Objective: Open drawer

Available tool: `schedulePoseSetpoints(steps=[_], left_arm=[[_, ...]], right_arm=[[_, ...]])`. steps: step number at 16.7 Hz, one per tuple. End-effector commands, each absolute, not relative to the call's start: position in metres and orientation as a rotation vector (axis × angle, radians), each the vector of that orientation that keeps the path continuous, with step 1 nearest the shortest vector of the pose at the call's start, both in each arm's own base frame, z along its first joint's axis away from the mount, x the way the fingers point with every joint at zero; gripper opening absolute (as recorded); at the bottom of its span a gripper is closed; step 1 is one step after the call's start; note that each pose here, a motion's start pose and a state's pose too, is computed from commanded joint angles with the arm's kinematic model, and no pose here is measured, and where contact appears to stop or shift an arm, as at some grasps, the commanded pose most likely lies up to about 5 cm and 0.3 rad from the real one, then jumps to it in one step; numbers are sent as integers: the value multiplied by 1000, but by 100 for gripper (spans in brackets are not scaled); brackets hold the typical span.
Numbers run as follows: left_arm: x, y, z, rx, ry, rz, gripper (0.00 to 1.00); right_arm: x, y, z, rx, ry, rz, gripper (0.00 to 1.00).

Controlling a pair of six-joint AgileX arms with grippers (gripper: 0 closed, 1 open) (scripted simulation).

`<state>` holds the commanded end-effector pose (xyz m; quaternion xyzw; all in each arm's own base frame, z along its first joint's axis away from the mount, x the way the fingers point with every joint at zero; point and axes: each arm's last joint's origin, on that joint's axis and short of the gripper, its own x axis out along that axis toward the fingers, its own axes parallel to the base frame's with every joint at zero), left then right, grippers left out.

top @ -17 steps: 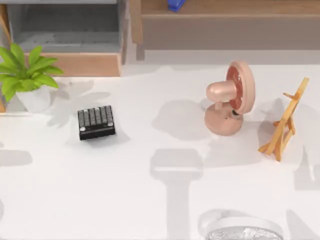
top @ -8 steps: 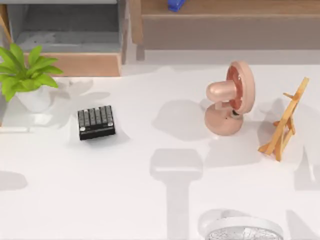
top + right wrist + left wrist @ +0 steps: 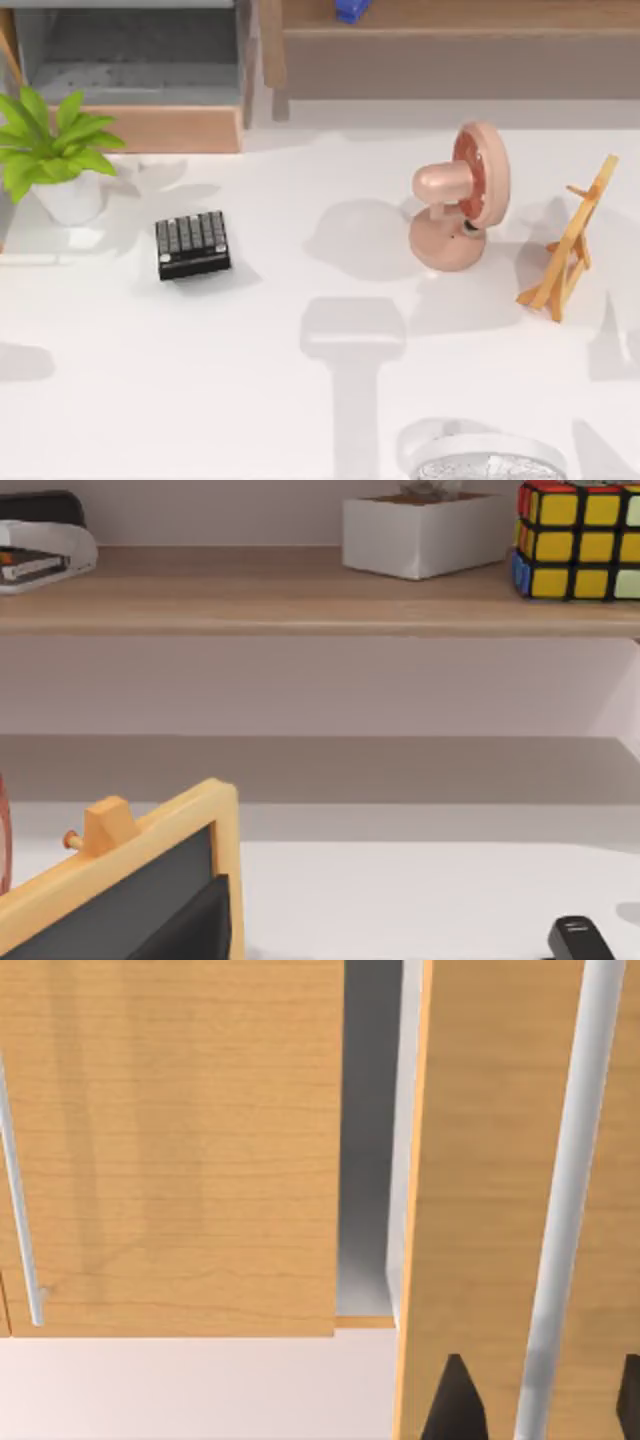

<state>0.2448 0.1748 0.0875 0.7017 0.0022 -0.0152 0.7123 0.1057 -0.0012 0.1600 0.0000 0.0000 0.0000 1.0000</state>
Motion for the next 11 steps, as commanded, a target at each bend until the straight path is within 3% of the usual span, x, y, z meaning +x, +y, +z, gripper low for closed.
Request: schedulePoseSetpoints(steps=[5,11], left_arm=[[245,175,88,1556,5,-34,98],[245,175,88,1556,5,-34,100]], right_arm=[[106,-1,160,0,0,0,100],[106,-1,160,0,0,0,100]])
